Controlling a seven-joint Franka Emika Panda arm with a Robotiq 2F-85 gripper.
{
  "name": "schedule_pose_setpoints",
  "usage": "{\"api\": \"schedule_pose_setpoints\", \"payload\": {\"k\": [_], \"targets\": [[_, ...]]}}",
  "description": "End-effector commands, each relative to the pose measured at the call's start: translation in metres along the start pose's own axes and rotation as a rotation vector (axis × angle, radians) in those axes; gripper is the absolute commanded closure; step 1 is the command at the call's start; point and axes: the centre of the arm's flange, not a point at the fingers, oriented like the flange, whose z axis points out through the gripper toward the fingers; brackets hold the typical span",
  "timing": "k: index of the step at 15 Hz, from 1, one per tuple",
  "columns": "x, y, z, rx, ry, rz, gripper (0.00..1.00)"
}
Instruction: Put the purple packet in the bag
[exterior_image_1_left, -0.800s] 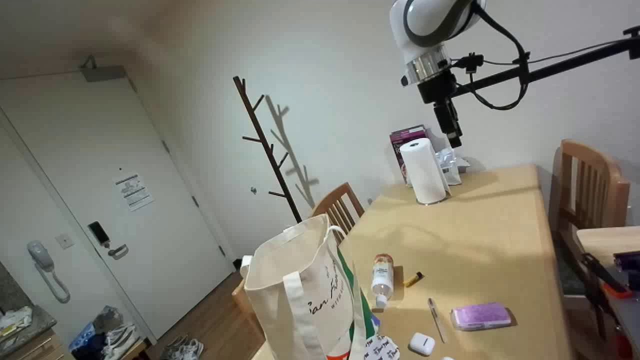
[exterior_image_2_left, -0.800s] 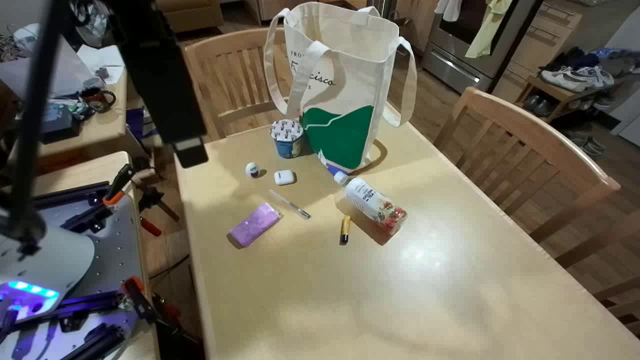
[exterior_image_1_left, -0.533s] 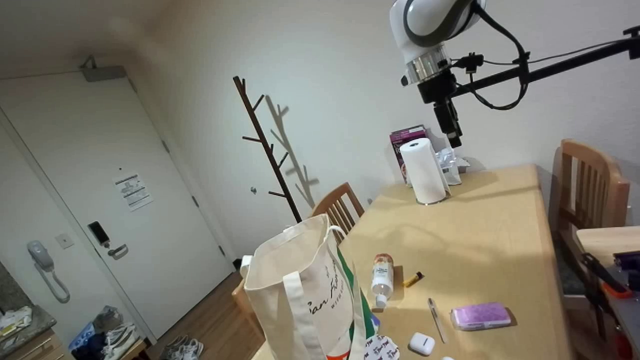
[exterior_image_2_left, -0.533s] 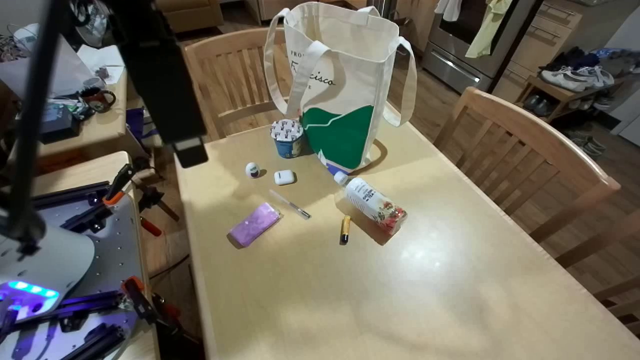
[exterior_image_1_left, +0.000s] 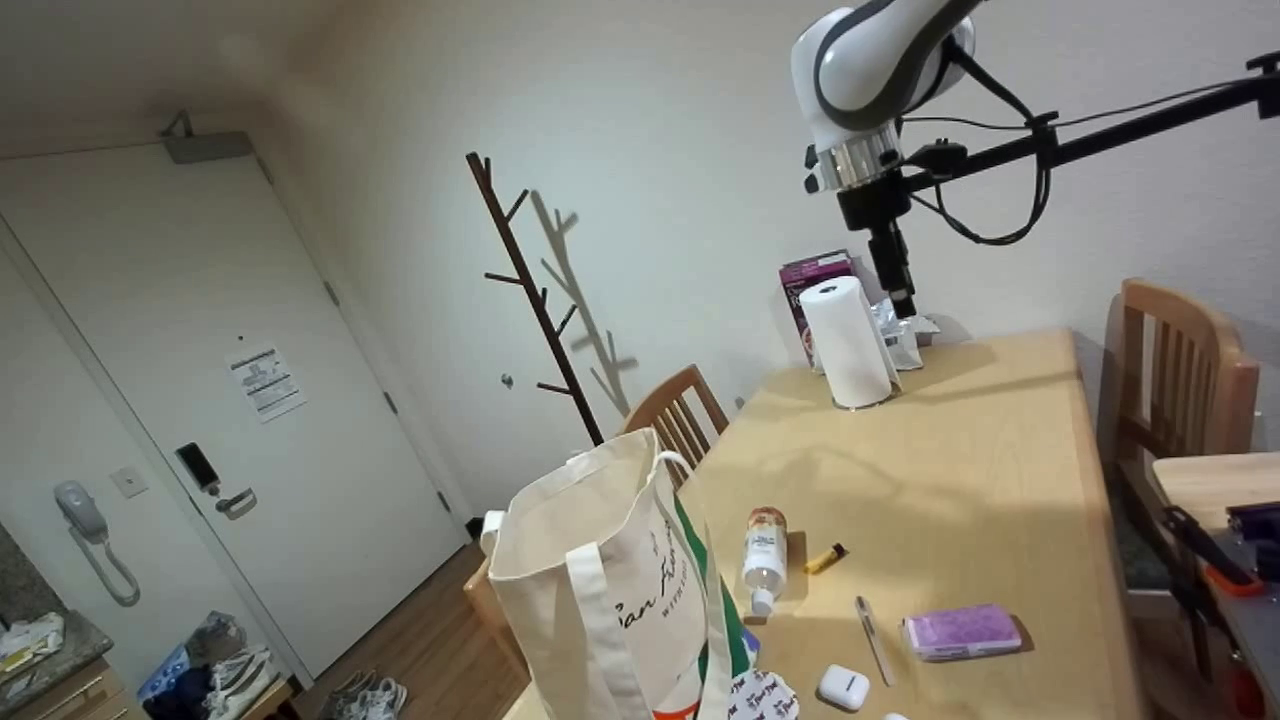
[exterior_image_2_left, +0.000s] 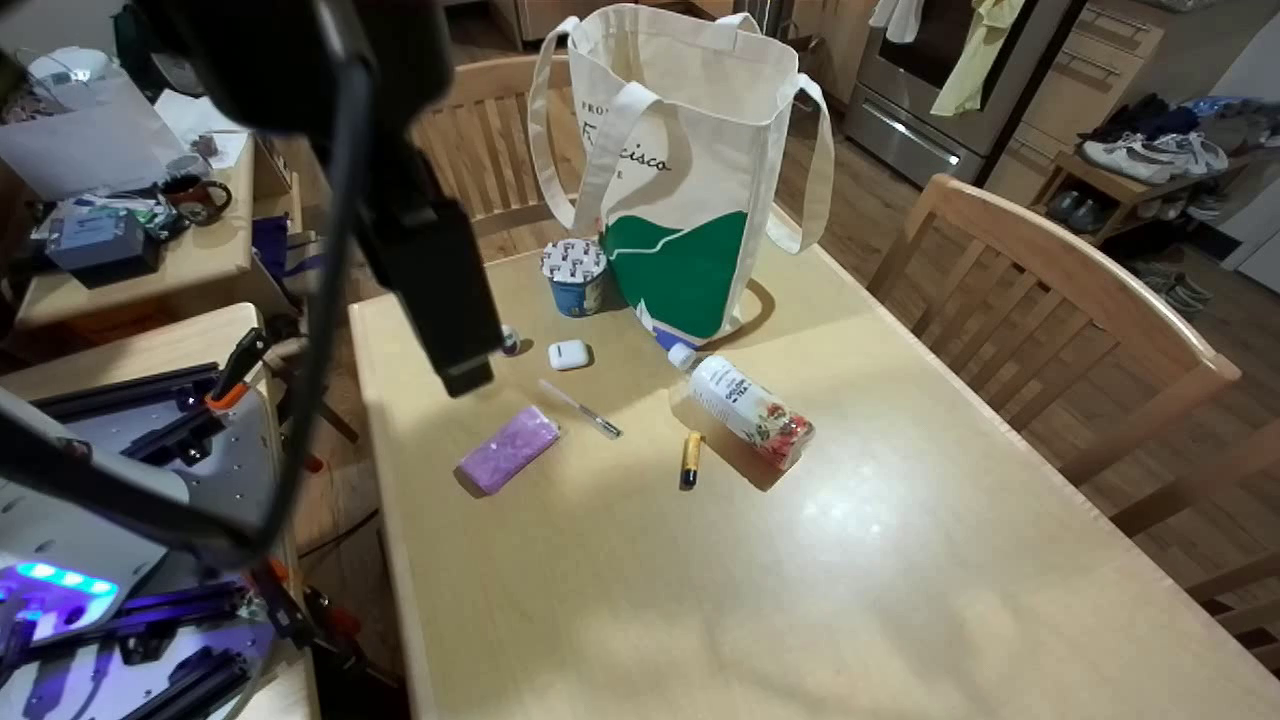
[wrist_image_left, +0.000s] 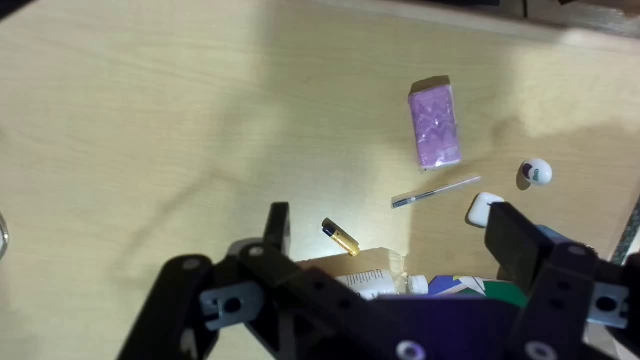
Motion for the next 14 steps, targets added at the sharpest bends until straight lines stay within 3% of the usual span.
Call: {"api": "schedule_pose_setpoints", "payload": {"k": [1,4,7,10,12,14], "targets": [[0.032,0.039,0.076,0.055,0.081,-0.108,0.00],[0.057,0.044,0.125,0.156,0.191,-0.113,0.00],[0.078,0.023,0.162,0.275,0.186,-0.141,0.00],[0.103,-0.003,0.196,0.414,0.103,-0.218,0.00],[0.112,-0.013,0.219,0.488,0.001,-0.246,0.00],[0.119,-0.012,0.244,0.513,-0.111,-0.220,0.00]]}}
